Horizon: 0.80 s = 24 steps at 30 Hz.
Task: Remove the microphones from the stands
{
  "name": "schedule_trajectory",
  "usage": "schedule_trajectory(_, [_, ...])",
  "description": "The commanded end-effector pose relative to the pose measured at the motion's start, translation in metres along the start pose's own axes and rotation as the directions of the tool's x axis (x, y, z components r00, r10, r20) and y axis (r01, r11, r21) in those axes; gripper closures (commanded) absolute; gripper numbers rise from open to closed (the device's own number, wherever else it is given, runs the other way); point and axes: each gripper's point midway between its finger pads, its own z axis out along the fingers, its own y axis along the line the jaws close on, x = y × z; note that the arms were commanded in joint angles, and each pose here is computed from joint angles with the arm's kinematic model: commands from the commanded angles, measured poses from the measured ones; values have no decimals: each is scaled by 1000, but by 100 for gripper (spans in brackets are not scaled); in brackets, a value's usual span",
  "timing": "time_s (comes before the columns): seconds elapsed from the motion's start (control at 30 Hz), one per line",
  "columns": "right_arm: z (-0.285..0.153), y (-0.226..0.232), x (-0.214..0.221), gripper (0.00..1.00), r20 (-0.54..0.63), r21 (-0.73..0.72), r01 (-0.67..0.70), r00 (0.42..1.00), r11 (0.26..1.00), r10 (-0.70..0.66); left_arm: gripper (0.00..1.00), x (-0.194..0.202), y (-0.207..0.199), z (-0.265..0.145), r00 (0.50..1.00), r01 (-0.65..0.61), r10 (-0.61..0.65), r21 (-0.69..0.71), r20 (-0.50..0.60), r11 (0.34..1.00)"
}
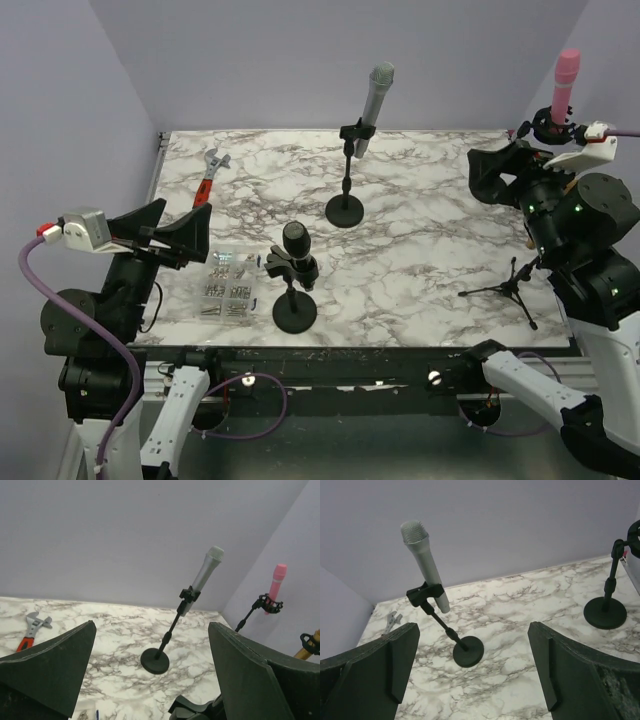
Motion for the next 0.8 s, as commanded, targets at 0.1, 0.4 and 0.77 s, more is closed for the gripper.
schedule_trajectory(0.1, [31,5,89,0,-287,-30,78,954,996,-84,1,41,8,3,995,37,-35,17,-95,999])
schedule_trajectory(0.4, [64,0,188,0,-567,16,106,820,994,-78,1,87,13,6,974,45,-29,65,-227,997])
schedule_trajectory(0.77, [4,111,184,0,-506,-607,-266,856,749,-106,1,137,-16,-16,947,91,20,330,-320,939])
